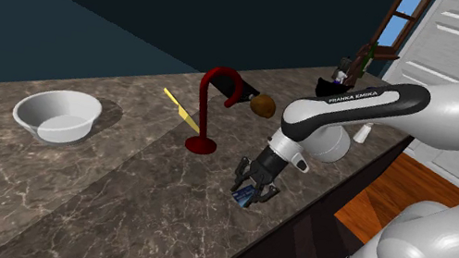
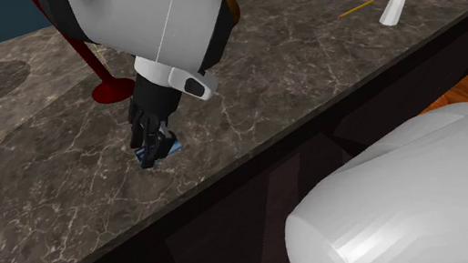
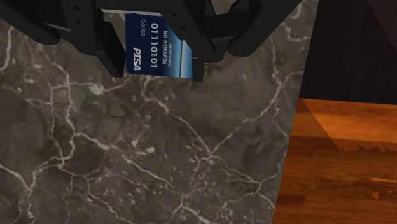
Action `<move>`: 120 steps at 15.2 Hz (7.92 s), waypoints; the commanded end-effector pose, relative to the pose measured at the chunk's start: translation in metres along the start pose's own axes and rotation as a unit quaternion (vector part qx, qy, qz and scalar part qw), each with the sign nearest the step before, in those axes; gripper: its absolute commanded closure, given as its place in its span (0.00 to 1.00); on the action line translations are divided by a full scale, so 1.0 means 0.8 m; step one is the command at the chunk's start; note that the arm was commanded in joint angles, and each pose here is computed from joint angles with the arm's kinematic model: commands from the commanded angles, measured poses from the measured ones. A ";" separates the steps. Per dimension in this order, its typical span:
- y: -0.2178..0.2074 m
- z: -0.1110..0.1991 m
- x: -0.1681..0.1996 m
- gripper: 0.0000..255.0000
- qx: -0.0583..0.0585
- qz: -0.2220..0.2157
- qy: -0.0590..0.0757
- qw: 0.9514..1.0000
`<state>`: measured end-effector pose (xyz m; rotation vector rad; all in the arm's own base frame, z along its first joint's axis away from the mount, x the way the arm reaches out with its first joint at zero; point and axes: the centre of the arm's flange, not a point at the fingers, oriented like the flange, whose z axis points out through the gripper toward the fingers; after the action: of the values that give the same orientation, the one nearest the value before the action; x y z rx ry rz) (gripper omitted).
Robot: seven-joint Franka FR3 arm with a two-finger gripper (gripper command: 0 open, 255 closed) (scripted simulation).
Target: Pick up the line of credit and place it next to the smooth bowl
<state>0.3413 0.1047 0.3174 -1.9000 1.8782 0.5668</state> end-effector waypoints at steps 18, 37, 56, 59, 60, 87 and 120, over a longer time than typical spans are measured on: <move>0.000 -0.066 -0.044 1.00 0.000 0.000 0.000 1.000; -0.018 -0.143 -0.128 1.00 0.000 0.000 0.000 1.000; -0.188 0.002 -0.348 1.00 0.000 0.000 0.000 1.000; -0.215 0.024 -0.383 1.00 0.000 0.000 0.000 1.000; -0.224 0.032 -0.395 1.00 0.000 0.000 0.000 1.000; -0.304 0.200 -0.434 1.00 0.000 0.000 0.000 1.000; -0.304 0.186 -0.402 0.00 0.000 0.000 0.000 1.000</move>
<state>0.5805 0.4576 0.3719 -1.9001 1.8782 0.5670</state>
